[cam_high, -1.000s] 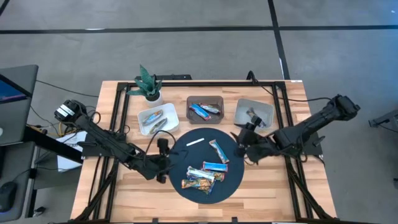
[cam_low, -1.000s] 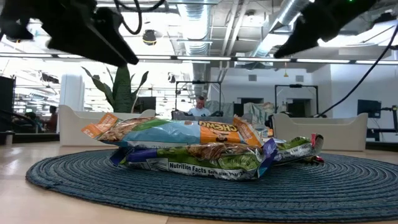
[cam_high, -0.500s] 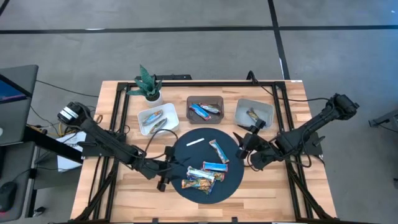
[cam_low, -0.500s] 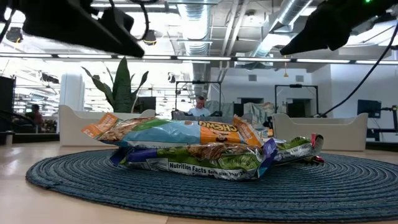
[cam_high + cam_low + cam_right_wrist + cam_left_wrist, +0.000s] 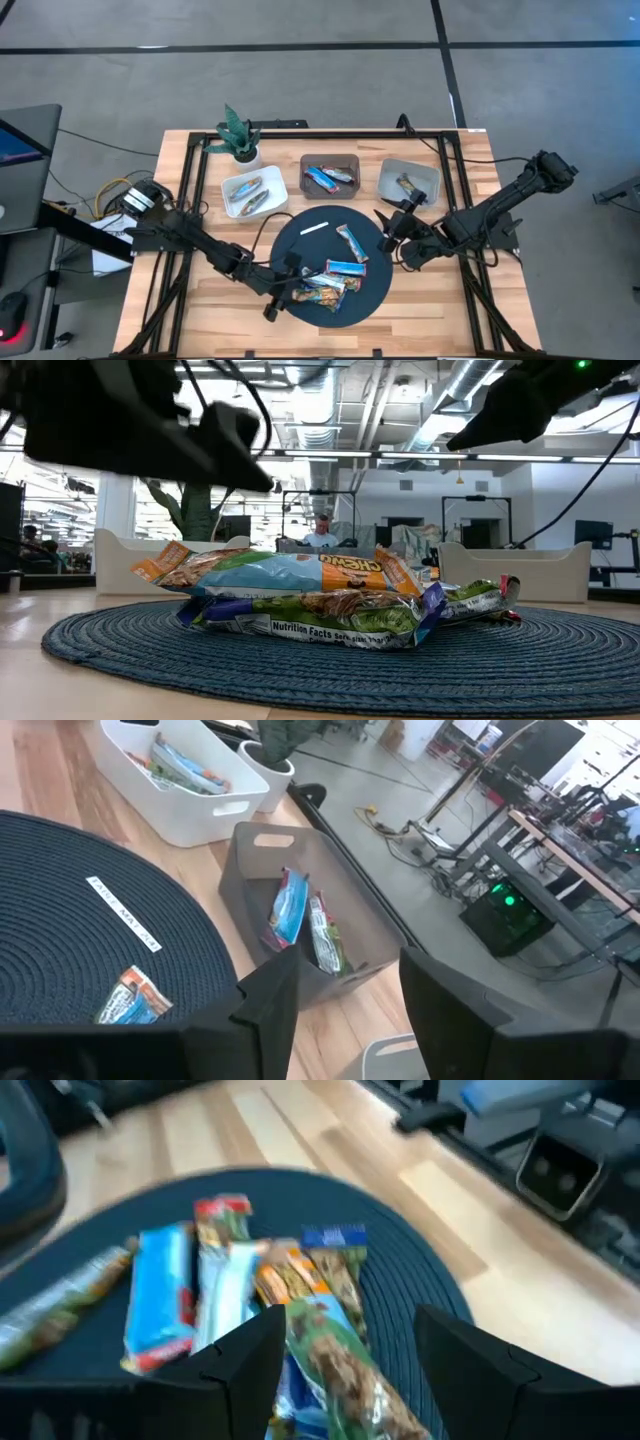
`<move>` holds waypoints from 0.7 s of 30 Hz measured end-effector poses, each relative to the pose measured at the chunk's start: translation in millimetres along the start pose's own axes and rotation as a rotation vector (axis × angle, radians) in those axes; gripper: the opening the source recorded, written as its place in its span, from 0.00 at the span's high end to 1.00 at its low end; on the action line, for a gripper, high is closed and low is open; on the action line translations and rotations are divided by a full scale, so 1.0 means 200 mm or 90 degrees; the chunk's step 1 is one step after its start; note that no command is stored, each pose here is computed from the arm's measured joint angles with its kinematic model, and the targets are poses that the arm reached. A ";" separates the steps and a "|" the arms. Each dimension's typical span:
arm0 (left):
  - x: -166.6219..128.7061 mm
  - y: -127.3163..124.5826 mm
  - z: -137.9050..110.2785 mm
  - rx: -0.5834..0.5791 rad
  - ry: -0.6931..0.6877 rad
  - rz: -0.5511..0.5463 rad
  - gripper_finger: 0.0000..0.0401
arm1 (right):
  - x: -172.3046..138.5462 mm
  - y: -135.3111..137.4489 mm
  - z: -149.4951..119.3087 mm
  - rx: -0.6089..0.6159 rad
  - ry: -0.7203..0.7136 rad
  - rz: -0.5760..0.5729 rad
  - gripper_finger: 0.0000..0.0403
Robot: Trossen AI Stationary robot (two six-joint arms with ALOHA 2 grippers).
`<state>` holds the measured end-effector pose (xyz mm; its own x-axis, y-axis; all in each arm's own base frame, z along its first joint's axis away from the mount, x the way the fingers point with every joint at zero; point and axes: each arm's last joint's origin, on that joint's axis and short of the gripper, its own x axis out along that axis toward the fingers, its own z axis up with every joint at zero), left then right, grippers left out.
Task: Pick and place Granola Bars by type
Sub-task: Put the bottom orange granola bar into the white bin
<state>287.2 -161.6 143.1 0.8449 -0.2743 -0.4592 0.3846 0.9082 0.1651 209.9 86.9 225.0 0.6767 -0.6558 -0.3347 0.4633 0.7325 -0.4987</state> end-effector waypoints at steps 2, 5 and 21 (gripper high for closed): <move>0.03 0.01 -0.02 -0.004 -0.003 0.006 0.46 | 0.00 0.00 0.00 0.000 0.000 0.001 0.59; 0.06 0.03 -0.02 -0.010 -0.005 0.005 0.46 | 0.00 0.00 0.00 0.000 0.000 0.001 0.60; 0.07 0.00 -0.04 -0.060 0.002 -0.029 0.46 | 0.00 0.00 0.00 0.001 0.000 0.002 0.61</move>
<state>295.9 -163.8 128.9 0.8262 -0.3152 -0.4669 0.3855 0.9207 0.0606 210.0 87.0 224.9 0.6776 -0.6538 -0.3367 0.4620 0.7347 -0.4968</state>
